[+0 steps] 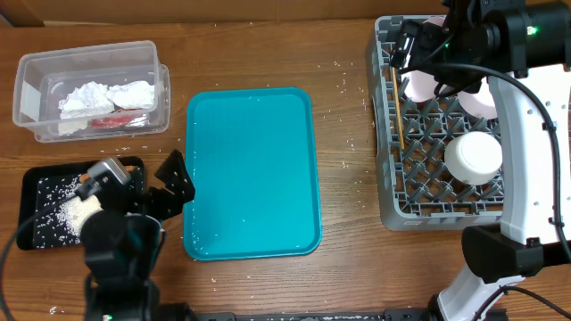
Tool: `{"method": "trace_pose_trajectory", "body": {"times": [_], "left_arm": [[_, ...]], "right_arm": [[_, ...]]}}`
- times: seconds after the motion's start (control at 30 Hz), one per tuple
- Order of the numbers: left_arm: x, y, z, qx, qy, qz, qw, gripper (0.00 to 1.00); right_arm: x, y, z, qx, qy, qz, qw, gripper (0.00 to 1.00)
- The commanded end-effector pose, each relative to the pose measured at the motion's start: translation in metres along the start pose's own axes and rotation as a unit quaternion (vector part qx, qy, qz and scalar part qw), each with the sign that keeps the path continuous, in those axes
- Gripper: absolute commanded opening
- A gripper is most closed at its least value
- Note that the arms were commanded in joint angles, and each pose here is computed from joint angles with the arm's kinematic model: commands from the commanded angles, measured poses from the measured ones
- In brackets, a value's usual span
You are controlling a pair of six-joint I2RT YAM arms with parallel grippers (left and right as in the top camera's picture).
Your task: Sort waste into correct bins and load items into the dishwasher
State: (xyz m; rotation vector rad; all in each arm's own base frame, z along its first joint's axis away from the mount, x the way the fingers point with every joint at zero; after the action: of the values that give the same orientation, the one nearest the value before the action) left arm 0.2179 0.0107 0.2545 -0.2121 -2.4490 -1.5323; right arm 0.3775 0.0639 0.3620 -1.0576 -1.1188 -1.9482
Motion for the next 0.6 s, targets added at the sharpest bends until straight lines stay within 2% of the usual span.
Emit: {"method": "trace_pose_trajectory", "body": {"times": [0.0,0.17,0.33,0.57], "left_arm": [[-0.005,-0.024,0.019,-0.012,0.021,-0.029,0.999,1.00],[-0.009,-0.050,0.032,-0.034,0.001,-0.085,0.996,1.00],[-0.009,-0.064,0.045,-0.032,0.010,-0.129,0.991,1.00],[-0.004,-0.079,0.055,-0.037,0.024,-0.129,0.991,1.00]], "right_arm": [[0.004,0.000,0.001,0.001,0.002,-0.007,1.000,1.00],[0.004,0.000,0.001,0.001,0.002,-0.007,1.000,1.00],[0.004,0.000,0.001,0.001,0.002,-0.007,1.000,1.00],[0.004,0.000,0.001,0.001,0.002,-0.007,1.000,1.00]]}}
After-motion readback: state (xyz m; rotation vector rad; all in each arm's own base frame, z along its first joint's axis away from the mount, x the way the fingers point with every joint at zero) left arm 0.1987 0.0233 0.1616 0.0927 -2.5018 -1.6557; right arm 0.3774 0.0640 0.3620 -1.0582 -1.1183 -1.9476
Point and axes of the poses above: each gripper's point midway between its finger pads, its own x axis back along the fingers, its own z axis along the line the jaws close on, y = z × x, the point moved 5 cm from there along x, back along the fingers, and after that the axes turned 8 degrees about -x, right-handed, at the moved point
